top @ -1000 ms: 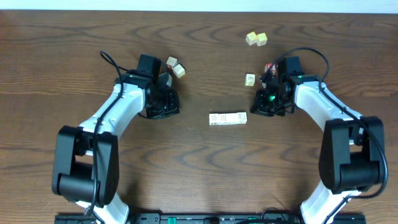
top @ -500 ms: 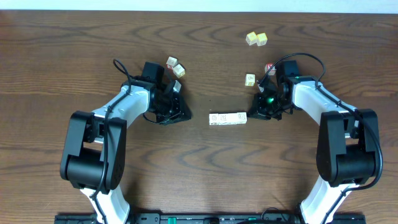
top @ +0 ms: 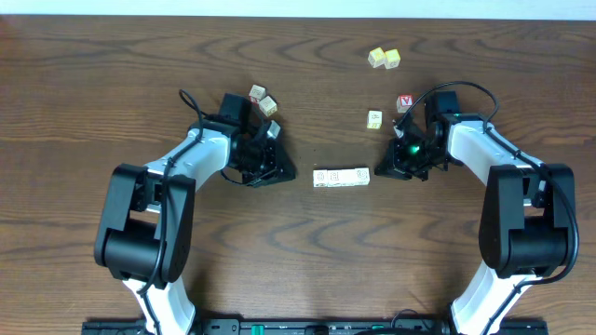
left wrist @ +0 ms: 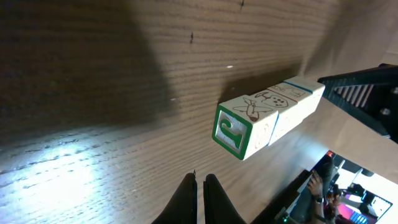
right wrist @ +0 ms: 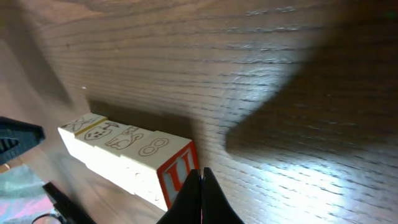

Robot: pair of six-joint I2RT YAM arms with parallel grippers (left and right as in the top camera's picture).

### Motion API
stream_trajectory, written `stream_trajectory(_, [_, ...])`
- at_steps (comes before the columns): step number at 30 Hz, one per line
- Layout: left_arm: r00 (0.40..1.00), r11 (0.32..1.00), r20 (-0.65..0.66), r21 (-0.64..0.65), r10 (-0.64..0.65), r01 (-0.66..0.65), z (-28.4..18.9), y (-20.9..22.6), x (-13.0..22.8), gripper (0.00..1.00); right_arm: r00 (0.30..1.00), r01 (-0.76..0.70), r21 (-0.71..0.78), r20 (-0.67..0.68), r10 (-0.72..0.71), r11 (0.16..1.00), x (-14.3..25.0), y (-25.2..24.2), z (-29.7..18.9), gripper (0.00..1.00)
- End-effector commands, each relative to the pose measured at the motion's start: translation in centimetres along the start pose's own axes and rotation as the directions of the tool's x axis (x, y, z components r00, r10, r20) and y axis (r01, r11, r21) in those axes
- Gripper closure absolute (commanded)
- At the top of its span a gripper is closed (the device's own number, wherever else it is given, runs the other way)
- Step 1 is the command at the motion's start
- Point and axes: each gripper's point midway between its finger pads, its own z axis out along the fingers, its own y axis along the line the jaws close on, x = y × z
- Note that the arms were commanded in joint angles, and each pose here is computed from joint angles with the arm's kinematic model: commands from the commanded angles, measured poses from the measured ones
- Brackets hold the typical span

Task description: Lift 4 blocks

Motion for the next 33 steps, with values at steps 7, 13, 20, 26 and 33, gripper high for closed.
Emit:
stream_trajectory(7, [0.997, 0.996, -0.083, 0.085, 0.002, 0.005, 1.9, 0.3, 0.9, 0.93, 1.0, 0.01, -0.03, -0.018, -0.011, 1.0, 0.2, -0.6, 0.1, 0.99])
stream_trajectory(13, [0.995, 0.996, -0.099, 0.086, -0.012, 0.02, 2.4, 0.8, 1.0, 0.93, 1.0, 0.014, -0.133, -0.017, -0.016, 0.991, 0.3, 0.0, -0.5, 0.99])
stream_trajectory(20, [0.995, 0.993, -0.103, 0.114, -0.003, 0.015, 2.4, 0.3, 1.0, 0.93, 1.0, 0.015, -0.161, -0.016, -0.018, 0.987, 0.9, -0.5, -0.1, 0.99])
stream_trajectory(26, [0.995, 0.994, -0.101, 0.113, -0.002, 0.013, 2.4, 0.3, 1.0, 0.93, 0.999, 0.004, -0.268, 0.031, 0.005, 0.963, 0.3, -1.3, -1.7, 0.99])
stream_trajectory(33, [0.996, 0.993, -0.091, 0.118, 0.01, 0.001, 2.4, 0.2, 0.7, 0.93, 0.999, 0.016, -0.293, 0.034, -0.006, 0.956, 0.5, -0.9, -1.4, 0.99])
